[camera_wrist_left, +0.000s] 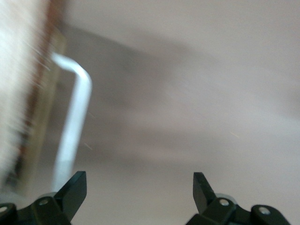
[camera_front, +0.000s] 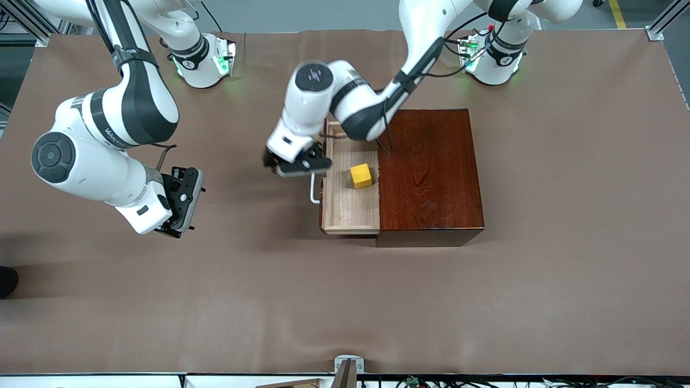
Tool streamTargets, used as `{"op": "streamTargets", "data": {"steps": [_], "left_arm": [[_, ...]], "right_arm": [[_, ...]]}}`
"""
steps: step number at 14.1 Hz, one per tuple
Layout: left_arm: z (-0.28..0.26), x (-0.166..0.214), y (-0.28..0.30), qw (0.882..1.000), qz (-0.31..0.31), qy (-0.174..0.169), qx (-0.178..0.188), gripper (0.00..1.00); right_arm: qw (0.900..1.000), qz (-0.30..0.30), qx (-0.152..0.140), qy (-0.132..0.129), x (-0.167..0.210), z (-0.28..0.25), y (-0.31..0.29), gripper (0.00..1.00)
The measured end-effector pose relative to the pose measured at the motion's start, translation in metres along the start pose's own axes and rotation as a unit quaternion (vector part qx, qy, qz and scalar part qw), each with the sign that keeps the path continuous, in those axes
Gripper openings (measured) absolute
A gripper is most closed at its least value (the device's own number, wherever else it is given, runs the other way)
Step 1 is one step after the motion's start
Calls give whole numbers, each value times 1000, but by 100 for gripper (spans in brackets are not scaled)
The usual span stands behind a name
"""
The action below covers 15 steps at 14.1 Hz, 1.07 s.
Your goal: Open drawer, take yellow block, close drawer
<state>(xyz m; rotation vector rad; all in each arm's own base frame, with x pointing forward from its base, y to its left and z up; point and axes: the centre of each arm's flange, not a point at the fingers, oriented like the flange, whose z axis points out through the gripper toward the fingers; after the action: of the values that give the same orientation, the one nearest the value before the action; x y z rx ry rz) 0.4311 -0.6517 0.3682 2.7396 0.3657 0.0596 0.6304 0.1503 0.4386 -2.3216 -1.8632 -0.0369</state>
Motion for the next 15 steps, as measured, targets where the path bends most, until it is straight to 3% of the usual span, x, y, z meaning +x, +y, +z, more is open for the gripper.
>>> {"op": "streamTargets", "data": {"steps": [2, 5, 8, 10, 15], "left_arm": [[-25, -22, 18, 1000, -2, -1, -20, 100], [-61, -14, 21, 1000, -8, 2, -19, 100], [-119, 25, 4, 999, -35, -1, 20, 100], [-165, 49, -12, 998, -45, -1, 46, 100], [-249, 90, -75, 986, 77, -49, 142, 100]], "right_arm": [[1000, 0, 0, 0, 0, 0, 0, 100], [1000, -2, 1, 0, 1, 1, -1, 100], [1000, -20, -9, 4, 21, 2, -8, 100], [998, -48, -26, 11, 54, 5, -21, 100], [994, -103, -36, 15, 145, 40, -70, 100]]}}
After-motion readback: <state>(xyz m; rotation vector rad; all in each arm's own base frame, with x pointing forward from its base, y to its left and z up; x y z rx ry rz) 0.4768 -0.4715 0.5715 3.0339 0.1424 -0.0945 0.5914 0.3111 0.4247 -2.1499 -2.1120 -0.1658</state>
